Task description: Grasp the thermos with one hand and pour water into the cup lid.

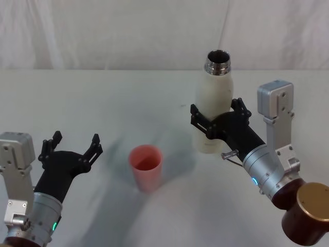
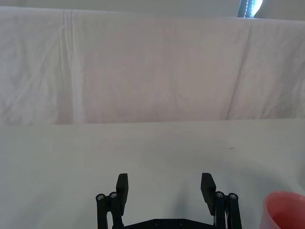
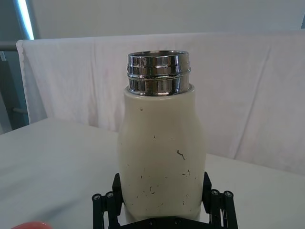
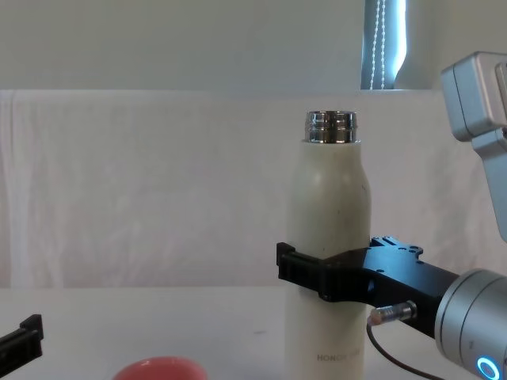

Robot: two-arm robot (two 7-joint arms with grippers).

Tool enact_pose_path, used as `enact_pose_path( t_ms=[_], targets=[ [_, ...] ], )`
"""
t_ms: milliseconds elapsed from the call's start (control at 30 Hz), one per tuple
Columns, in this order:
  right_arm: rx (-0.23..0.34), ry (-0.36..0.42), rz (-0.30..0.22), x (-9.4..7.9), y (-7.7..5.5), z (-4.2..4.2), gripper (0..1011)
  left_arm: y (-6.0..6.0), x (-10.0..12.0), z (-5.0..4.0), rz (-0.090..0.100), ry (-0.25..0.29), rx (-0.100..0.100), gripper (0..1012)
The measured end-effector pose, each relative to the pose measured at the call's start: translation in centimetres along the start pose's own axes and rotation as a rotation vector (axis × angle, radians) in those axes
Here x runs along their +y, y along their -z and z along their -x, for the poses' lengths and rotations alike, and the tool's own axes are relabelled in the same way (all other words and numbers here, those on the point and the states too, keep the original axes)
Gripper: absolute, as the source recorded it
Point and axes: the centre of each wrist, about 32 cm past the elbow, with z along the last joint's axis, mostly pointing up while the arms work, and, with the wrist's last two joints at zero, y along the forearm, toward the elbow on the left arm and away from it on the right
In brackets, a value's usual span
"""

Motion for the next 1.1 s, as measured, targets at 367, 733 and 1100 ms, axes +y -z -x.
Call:
enact_pose_path(
  t_ms=[367, 733, 1100],
  targets=[
    [0.0, 0.0, 0.001, 0.0, 0.0, 0.0, 958, 0.0, 0.0, 0.0, 0.0, 0.0, 0.0, 1001],
    [-0.019, 0.004, 0.003, -0.1, 0.1, -0.05, 958, 0.0, 0.0, 0.0, 0.0, 0.0, 0.0, 1001],
    [-0.269, 0.034, -0.011, -1.2, 0.2, 0.73, 958, 0.0, 0.0, 0.0, 0.0, 0.0, 0.0, 1001]
  ],
)
